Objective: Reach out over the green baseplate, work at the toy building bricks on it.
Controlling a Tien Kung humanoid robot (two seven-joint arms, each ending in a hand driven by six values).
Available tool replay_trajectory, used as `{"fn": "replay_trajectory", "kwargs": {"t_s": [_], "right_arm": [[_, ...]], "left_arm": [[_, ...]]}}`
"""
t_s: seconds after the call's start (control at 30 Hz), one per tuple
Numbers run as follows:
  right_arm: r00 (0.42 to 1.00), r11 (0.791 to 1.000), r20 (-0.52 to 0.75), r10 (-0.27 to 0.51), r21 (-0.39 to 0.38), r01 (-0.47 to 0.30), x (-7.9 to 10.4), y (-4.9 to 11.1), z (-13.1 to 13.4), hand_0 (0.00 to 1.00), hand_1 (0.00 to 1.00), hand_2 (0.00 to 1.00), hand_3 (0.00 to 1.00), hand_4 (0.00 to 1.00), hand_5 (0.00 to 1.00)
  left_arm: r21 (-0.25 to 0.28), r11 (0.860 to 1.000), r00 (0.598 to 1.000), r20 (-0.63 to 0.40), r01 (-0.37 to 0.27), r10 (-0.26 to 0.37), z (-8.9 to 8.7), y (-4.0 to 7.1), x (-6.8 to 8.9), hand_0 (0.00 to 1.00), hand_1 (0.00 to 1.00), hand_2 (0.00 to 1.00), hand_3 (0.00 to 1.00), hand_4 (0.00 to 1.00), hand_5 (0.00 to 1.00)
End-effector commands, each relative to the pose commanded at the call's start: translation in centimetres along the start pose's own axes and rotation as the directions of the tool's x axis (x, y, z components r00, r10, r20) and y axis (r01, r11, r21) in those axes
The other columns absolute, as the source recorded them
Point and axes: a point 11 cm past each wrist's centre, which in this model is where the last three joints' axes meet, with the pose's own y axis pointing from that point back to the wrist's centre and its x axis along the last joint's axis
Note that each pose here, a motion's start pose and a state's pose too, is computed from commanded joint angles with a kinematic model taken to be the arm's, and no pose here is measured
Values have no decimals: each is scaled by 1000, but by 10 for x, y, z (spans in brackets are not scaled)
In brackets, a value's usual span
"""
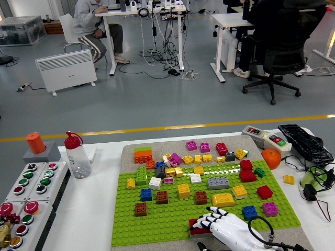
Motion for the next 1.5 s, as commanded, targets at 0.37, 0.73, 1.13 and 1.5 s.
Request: {"fn": "replay_trajectory", "kwargs": {"t_s": [0.37, 0.73, 1.13, 1.5], "right_arm": [[1000, 1000, -1, -23, 5, 23, -3, 0, -1, 954, 829, 793, 732, 382, 496], [999, 999, 5, -45, 4, 45, -7, 1, -2, 951, 821, 786, 719, 378, 488], [998, 998, 12, -62, -1, 62, -10, 1, -2, 949, 821, 785, 717, 371, 480], [998, 998, 11, -64, 1, 64, -11, 1, -3, 947, 818, 782, 712, 365, 477]], "left_arm": [[-1, 1000, 1000, -1, 1, -1, 1, 0, 0, 655, 684, 716, 573, 310, 998], [3, 1000, 1000, 3, -1, 1, -1, 0, 0, 655, 685, 716, 573, 310, 998], [11, 1000, 1000, 9, -5, 5, -5, 0, 2, 655, 685, 717, 573, 309, 998], [14, 1000, 1000, 9, -6, 6, -7, -1, 2, 654, 684, 716, 572, 307, 998]]}}
